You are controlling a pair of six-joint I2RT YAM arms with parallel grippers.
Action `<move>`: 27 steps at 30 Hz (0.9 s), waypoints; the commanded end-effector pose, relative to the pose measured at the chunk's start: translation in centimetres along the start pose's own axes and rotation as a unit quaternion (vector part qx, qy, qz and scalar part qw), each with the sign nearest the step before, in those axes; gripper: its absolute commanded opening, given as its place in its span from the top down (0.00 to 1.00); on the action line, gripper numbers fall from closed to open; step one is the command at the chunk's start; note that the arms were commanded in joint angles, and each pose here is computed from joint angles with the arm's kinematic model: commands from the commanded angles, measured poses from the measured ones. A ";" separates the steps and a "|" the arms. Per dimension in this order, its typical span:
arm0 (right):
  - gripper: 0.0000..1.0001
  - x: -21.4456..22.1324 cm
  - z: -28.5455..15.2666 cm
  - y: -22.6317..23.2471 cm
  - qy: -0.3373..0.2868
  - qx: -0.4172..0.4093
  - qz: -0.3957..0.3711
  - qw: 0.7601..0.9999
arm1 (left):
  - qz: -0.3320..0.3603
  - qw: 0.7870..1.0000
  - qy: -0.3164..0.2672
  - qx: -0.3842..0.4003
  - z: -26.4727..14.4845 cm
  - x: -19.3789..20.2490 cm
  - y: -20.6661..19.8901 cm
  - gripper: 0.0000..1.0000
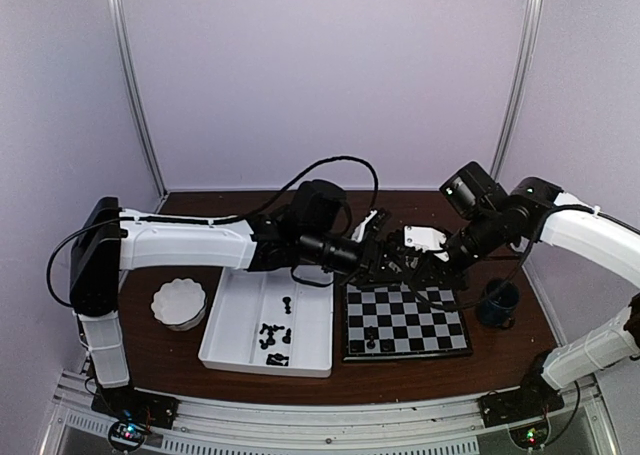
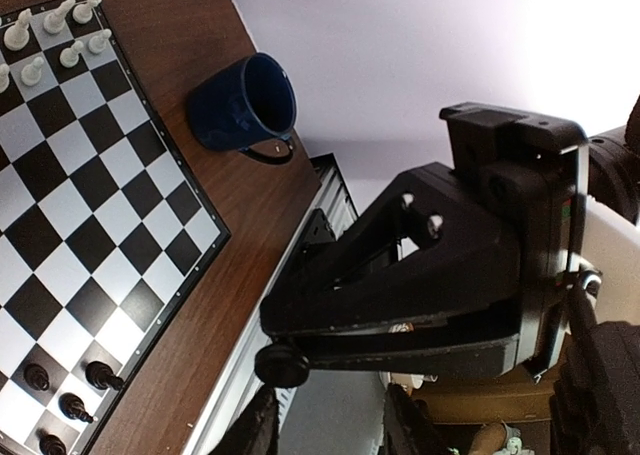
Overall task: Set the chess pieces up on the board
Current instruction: Pass from the right arm to the left
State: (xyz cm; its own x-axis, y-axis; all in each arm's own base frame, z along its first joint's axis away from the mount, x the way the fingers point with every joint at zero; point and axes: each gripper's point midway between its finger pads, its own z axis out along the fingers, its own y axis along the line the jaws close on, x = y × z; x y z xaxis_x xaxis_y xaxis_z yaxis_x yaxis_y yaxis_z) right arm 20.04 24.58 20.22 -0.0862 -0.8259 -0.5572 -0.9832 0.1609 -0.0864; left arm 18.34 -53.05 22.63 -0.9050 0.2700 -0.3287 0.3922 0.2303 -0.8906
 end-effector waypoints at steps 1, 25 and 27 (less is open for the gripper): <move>0.89 -1.0 -0.9 -0.1 -0.011 0.010 -0.006 1.000 | 0.006 1.000 -0.004 0.017 0.3 -0.2 -0.3 0.65; 0.89 -1.7 -1.1 -0.1 -0.025 0.010 -0.003 1.000 | 0.001 1.000 0.005 0.006 1.1 -0.1 0.7 0.74; 0.89 -1.7 -1.1 -0.1 -0.025 0.009 -0.003 1.000 | 0.001 1.000 0.006 0.006 1.1 -0.2 0.9 0.76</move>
State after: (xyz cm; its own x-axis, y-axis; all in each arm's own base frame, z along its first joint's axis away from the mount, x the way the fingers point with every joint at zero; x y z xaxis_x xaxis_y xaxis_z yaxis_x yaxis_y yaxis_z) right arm 19.82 24.79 20.32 -0.0855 -0.8243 -0.5597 -0.9839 0.1583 -0.0828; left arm 18.43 -53.22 20.73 -0.9129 0.2817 -0.2954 0.3700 0.2654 -0.8903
